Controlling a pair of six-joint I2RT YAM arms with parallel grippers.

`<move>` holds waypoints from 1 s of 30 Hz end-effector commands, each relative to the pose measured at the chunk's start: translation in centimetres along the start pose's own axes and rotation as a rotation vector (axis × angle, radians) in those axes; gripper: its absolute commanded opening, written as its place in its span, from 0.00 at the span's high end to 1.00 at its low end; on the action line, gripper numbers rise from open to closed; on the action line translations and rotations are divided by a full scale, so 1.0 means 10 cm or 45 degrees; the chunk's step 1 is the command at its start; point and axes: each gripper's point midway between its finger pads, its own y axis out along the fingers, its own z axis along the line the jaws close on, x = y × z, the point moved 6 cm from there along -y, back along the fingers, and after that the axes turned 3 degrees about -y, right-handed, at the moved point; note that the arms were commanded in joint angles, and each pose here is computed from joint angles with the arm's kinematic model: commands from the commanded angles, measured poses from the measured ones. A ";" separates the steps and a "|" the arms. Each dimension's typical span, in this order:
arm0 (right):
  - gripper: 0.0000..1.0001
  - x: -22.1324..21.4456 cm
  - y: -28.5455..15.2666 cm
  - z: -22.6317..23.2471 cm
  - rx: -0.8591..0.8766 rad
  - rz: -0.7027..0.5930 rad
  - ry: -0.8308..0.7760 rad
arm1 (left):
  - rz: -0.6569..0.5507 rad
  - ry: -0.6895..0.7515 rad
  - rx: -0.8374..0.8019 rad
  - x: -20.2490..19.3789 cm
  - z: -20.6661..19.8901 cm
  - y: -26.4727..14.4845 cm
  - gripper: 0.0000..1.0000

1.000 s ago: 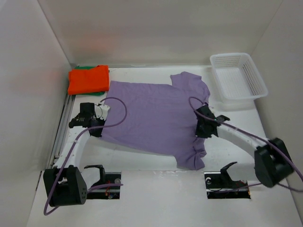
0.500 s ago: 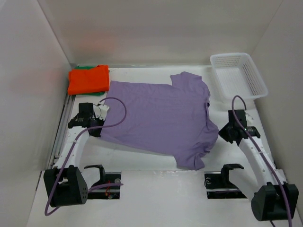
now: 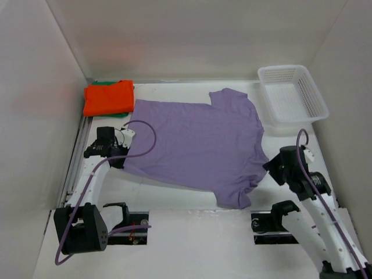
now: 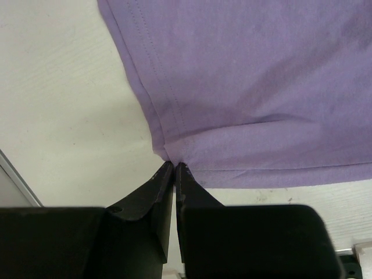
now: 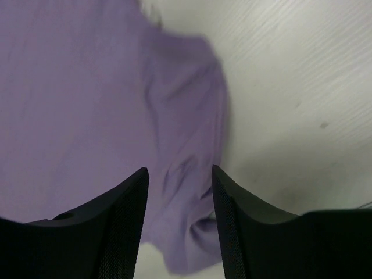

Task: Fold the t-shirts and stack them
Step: Flatten out the tshirt

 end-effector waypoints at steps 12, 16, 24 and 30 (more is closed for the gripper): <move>0.50 -1.49 -0.52 -0.10 -0.204 0.401 -0.604 | -0.067 0.018 0.024 0.05 0.02 0.05 0.96; 0.51 -1.56 -0.44 -0.07 -0.217 0.359 -0.641 | -0.065 0.038 0.018 0.06 0.01 0.04 0.96; 0.52 -1.69 -0.26 0.14 -0.105 0.414 -0.638 | -0.059 0.071 0.010 0.06 0.00 0.06 0.95; 0.57 -1.69 -0.17 0.03 -0.186 0.403 -0.682 | -0.059 0.073 0.009 0.06 0.00 0.06 0.95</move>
